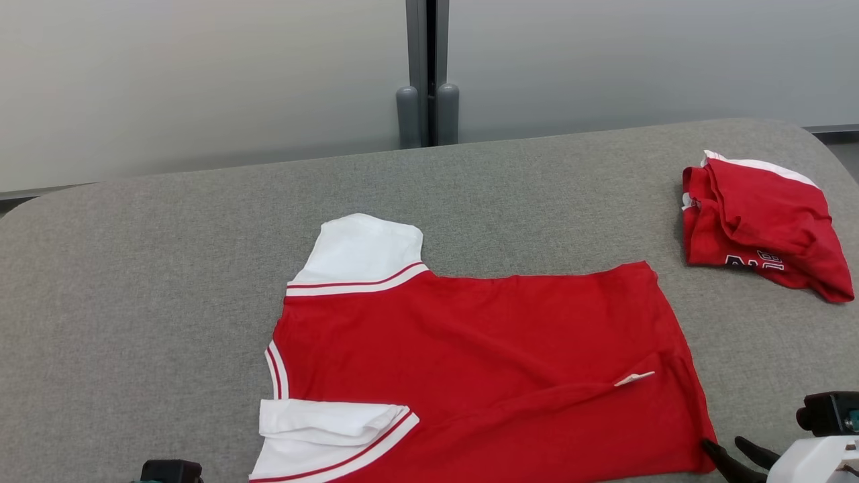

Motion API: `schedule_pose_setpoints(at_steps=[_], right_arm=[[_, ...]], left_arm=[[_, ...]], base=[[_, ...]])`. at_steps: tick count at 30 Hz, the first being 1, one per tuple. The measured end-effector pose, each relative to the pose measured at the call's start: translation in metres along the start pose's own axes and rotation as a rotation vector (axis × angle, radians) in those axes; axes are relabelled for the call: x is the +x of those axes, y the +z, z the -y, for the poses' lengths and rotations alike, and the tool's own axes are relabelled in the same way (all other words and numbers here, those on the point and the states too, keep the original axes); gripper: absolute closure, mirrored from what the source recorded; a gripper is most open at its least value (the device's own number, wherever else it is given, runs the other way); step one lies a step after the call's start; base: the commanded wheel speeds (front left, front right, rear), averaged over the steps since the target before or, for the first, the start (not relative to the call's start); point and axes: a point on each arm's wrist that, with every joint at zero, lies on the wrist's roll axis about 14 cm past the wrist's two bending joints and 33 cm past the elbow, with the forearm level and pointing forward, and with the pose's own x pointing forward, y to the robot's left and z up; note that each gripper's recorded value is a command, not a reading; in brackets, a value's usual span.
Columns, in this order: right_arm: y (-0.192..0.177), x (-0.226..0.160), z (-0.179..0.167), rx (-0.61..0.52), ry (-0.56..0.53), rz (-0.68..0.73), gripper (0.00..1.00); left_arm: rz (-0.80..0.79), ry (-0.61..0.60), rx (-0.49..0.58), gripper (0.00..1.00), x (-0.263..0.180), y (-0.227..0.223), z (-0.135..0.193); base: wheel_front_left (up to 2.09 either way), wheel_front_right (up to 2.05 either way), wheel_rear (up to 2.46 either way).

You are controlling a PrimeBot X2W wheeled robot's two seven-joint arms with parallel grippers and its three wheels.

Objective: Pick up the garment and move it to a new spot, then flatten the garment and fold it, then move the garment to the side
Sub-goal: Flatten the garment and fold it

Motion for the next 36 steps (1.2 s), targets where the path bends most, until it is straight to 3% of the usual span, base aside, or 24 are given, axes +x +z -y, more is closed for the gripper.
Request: schedule_pose_setpoints(at_steps=[7,13,18,27,36], right_arm=[[0.024,-0.005,0.003,0.005,-0.018,0.115,0.0],[0.07,-0.01,0.007,-0.016,-0.049,0.311,0.0],[0.096,0.004,0.003,-0.016,-0.056,0.361,0.0],[0.149,0.044,0.006,-0.004,-0.058,0.373,0.0],[0.15,0.1,0.009,-0.028,-0.042,0.222,0.0]], left_arm=[[0.06,0.001,0.03,0.0,0.003,0.016,-0.001],[0.265,0.01,0.138,0.0,0.005,0.082,-0.004],[0.312,-0.043,0.232,0.0,0.018,0.127,0.009],[0.209,-0.138,0.353,0.0,0.077,0.192,0.03],[0.015,-0.196,0.432,0.0,0.155,0.215,0.047]], base=[[0.0,0.0,0.0],[0.0,0.0,0.0],[0.0,0.0,0.0],[0.0,0.0,0.0],[0.0,0.0,0.0]])
